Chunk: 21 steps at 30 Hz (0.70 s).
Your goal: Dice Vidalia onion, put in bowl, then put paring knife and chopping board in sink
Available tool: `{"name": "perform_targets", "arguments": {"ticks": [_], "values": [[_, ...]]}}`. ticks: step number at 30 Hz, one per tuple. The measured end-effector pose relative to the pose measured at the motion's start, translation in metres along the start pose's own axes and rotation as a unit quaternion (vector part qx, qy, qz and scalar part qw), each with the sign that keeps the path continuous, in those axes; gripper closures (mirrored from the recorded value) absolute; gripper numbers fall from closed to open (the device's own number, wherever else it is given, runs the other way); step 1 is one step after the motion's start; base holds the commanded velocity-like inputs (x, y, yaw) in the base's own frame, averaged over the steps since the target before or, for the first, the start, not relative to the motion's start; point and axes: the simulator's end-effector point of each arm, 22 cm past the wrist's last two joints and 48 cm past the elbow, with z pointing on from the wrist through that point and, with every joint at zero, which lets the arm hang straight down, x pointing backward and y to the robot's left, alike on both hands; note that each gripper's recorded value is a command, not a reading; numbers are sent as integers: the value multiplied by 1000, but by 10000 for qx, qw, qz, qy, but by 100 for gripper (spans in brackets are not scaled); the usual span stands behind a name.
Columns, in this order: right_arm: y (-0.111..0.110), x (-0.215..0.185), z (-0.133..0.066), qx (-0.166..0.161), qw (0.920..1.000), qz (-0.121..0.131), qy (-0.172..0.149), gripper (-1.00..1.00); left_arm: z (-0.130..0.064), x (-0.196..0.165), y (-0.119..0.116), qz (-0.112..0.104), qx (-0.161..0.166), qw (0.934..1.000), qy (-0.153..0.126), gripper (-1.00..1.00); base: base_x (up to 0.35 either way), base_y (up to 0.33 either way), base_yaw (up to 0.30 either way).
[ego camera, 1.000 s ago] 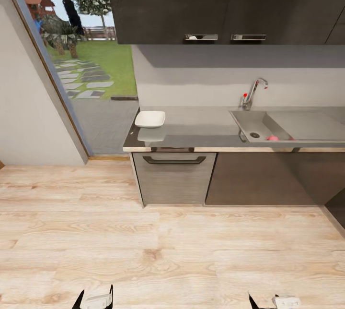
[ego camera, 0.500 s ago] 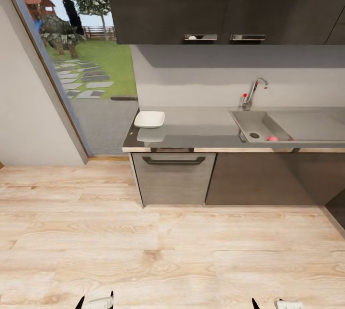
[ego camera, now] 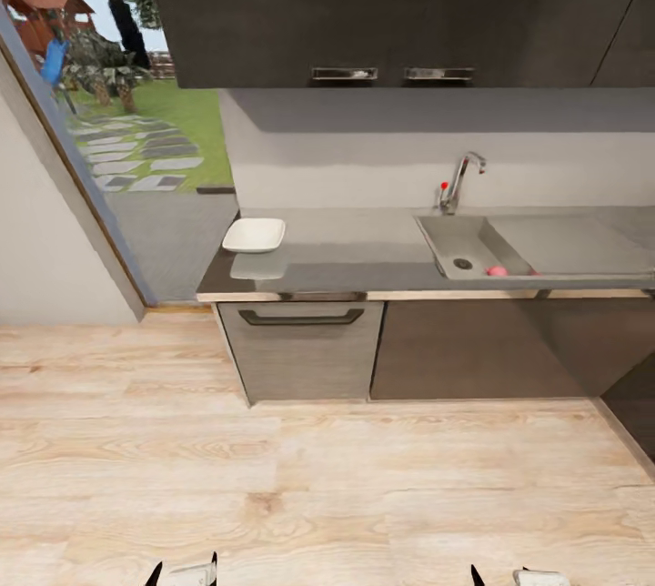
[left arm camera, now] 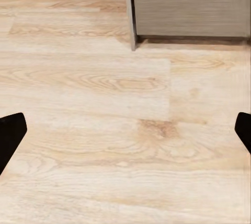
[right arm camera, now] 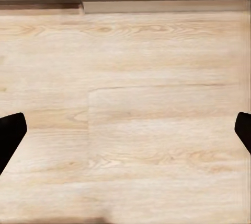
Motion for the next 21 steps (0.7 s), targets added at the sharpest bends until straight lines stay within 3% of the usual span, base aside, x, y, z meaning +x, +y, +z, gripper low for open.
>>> {"name": "perform_targets", "arguments": {"ticks": [21], "values": [[0,-11,0,8,9999,19,-126,-100,2,-11,4,-8,-23,9999,-124,-100,91,-309,-193]]}}
